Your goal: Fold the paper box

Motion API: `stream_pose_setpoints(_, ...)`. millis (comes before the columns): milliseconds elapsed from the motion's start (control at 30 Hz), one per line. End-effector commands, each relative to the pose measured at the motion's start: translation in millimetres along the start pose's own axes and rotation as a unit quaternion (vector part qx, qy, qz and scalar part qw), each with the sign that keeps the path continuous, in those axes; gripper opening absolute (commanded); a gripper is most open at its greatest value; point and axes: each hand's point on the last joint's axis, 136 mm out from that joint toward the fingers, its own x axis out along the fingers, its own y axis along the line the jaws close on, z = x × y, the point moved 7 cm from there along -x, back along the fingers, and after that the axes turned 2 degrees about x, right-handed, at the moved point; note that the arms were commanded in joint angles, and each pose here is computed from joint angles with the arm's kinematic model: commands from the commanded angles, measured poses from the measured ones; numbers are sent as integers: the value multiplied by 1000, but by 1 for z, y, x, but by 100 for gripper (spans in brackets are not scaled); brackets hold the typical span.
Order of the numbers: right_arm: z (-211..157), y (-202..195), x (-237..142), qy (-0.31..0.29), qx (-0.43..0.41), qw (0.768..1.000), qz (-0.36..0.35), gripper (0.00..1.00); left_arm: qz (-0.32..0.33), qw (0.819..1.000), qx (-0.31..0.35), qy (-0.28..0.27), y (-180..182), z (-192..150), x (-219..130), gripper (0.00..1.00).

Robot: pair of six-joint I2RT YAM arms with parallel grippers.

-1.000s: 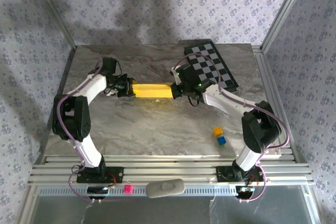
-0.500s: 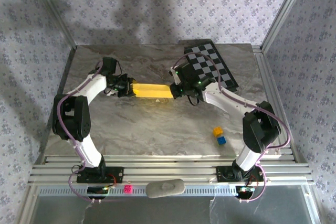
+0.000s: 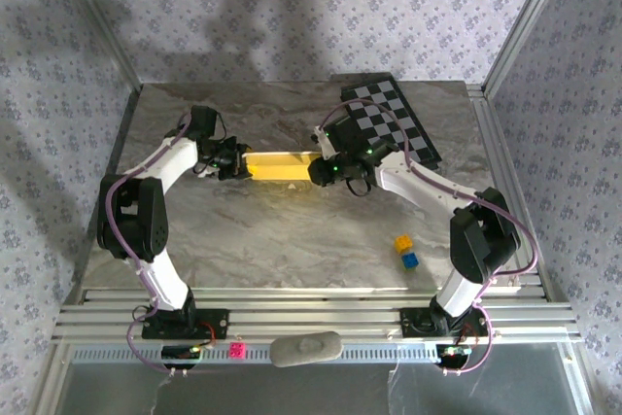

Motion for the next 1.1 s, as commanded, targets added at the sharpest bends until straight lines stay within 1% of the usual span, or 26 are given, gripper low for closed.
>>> stream_pose_setpoints(0, 27, 0, -37, -52, 63, 996, 29, 30, 18, 1000, -12, -10, 7, 6, 7, 9)
stream_pose_setpoints(67, 41, -9, -53, -83, 128, 987, 47, 35, 18, 1000, -12, -9, 7, 6, 7, 9)
stream_pose_setpoints(133, 52, -20, -61, -100, 187, 976, 53, 42, 18, 1000, -11, -10, 7, 6, 8, 8)
stream_pose_setpoints(200, 60, -30, -64, -96, 246, 962, 68, 42, 18, 1000, -11, -10, 7, 6, 7, 9)
stream_pose_setpoints(300, 64, -46, -56, -63, 336, 937, 72, 44, 18, 1000, -9, -10, 7, 6, 7, 8)
stream_pose_setpoints(433, 57, -48, -37, 15, 417, 907, 55, 44, 17, 1000, -10, -11, 6, 6, 7, 8)
stream_pose_setpoints(567, 57, -39, -24, 39, 468, 880, 74, 43, 18, 1000, -10, -11, 7, 6, 7, 8)
stream_pose_setpoints(700, 45, -38, -16, 89, 526, 844, 58, 44, 17, 1000, -9, -11, 7, 6, 6, 8)
stream_pose_setpoints(733, 42, -39, -13, 93, 537, 836, 61, 45, 17, 1000, -9, -11, 7, 5, 6, 8)
stream_pose_setpoints(800, 43, -42, -8, 78, 558, 822, 85, 48, 17, 1000, -9, -11, 6, 5, 6, 8)
stream_pose_setpoints(867, 42, -45, -2, 76, 574, 809, 99, 50, 17, 1000, -8, -10, 6, 5, 6, 8)
stream_pose_setpoints(967, 44, -48, 4, 82, 585, 799, 111, 50, 16, 1000, -8, -10, 7, 5, 6, 8)
stream_pose_setpoints(1067, 43, -52, 6, 80, 589, 796, 110, 43, 16, 1000, -8, -10, 6, 5, 6, 8)
